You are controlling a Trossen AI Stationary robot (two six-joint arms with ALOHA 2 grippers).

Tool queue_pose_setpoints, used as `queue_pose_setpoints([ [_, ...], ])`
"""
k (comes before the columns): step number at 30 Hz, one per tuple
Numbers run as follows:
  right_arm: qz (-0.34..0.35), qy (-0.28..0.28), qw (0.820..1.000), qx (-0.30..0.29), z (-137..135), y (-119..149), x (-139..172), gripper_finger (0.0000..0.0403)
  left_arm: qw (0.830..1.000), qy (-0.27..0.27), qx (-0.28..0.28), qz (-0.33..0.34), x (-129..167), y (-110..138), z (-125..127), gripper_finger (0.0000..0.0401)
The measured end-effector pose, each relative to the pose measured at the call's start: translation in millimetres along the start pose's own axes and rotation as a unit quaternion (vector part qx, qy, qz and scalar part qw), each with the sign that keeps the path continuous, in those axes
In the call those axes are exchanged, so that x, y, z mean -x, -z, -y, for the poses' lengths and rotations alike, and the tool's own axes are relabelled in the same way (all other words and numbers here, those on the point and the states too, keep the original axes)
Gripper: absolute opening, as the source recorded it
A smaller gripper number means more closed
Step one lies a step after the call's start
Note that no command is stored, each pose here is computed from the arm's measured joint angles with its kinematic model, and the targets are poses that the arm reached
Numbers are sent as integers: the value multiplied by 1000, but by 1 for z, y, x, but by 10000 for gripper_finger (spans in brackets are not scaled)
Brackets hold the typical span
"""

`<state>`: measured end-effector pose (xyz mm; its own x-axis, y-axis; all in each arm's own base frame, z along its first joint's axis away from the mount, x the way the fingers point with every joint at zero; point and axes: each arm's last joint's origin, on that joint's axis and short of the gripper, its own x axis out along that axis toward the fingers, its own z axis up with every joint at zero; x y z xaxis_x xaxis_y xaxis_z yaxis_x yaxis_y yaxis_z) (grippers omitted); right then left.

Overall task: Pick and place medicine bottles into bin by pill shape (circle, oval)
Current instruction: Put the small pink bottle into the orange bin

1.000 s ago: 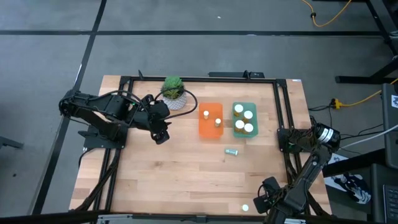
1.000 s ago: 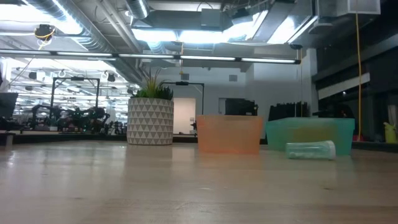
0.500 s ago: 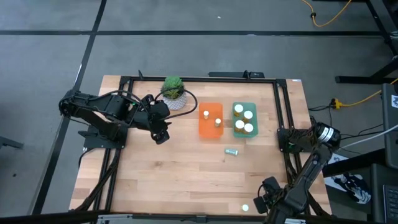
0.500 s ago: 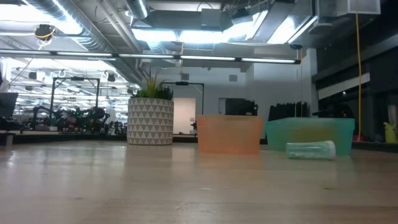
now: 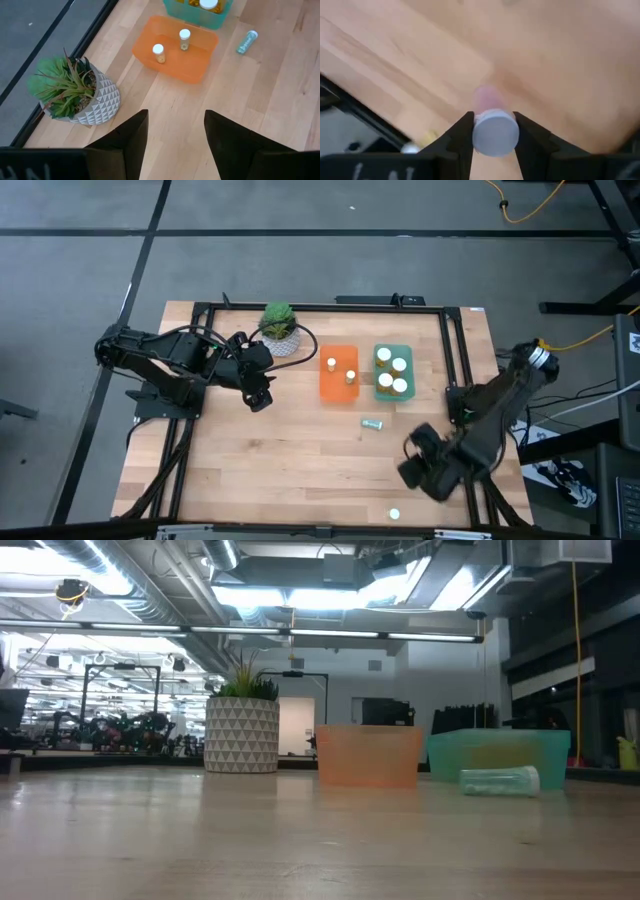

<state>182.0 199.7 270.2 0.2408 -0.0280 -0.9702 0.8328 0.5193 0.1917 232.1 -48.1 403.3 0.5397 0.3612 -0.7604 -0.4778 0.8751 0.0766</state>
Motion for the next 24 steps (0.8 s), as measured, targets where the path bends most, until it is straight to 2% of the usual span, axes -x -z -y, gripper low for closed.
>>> queue_pose_setpoints([
  [4,51,-29,997,42,-1,-45,11,119,1000,0,0,0,0,0,0,187],
  [8,76,-33,993,88,-3,-95,9,118,1000,0,0,0,0,0,0,187],
  [12,90,-72,983,142,-8,-147,5,119,1000,0,0,0,0,0,0,187],
  [18,109,-99,978,145,8,-213,2,120,1000,0,0,0,0,0,0,187],
  [24,152,-131,969,142,22,-261,0,121,1000,-7,0,5,0,0,0,187],
])
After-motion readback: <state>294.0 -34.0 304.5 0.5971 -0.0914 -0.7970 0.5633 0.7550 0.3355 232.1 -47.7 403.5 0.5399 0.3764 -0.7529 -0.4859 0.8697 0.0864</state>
